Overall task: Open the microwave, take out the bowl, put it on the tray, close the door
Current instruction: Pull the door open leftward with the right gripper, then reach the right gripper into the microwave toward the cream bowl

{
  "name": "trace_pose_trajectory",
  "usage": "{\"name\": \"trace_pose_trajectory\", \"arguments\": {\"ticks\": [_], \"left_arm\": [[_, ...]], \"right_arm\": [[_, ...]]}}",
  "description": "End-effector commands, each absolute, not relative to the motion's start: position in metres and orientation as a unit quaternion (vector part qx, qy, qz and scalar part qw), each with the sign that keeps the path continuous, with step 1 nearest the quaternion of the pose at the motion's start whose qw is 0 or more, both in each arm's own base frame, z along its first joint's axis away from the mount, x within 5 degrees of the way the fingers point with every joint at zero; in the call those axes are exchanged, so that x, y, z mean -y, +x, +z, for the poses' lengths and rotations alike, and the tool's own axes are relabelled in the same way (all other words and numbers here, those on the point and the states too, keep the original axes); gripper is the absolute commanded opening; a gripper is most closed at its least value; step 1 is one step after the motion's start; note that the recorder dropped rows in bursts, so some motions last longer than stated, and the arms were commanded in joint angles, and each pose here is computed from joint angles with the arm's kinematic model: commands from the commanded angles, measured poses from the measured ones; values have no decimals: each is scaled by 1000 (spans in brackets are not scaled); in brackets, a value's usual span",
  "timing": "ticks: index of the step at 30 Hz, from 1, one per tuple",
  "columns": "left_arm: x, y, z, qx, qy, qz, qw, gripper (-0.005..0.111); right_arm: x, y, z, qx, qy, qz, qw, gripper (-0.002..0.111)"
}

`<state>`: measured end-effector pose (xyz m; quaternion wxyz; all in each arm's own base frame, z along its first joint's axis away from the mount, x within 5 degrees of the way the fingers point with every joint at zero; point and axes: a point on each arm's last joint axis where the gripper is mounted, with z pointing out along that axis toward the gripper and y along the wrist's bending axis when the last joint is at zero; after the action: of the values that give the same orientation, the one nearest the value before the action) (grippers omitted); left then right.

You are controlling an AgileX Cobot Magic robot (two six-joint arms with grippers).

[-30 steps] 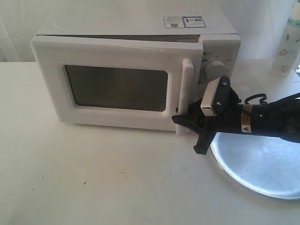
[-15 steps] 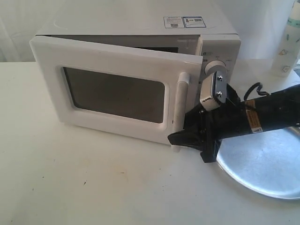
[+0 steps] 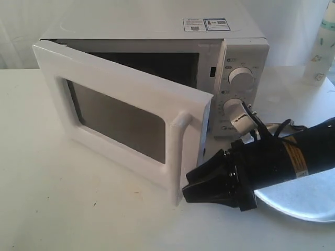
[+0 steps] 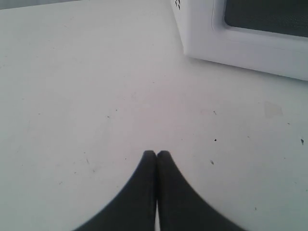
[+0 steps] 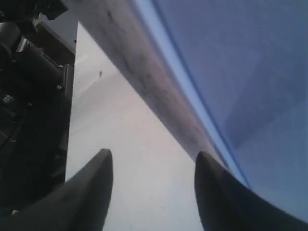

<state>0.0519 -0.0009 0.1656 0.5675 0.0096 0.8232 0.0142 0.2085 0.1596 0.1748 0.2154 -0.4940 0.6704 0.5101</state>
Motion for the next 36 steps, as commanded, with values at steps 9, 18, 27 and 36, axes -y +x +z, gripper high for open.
{"name": "trace_pose_trajectory", "arguments": {"ticks": [9, 18, 27, 36], "left_arm": [[1, 52, 167, -822, 9, 10, 569, 0], [1, 52, 167, -822, 9, 10, 569, 0], [1, 52, 167, -822, 9, 10, 569, 0], [1, 52, 167, -822, 9, 10, 569, 0]], "right_arm": [[-190, 152, 210, -576, -589, 524, 214, 42], [-190, 141, 299, -401, -598, 487, 494, 39], [-168, 192, 317, -600, -391, 287, 636, 32], [-196, 220, 258, -654, -396, 303, 568, 32]]}}
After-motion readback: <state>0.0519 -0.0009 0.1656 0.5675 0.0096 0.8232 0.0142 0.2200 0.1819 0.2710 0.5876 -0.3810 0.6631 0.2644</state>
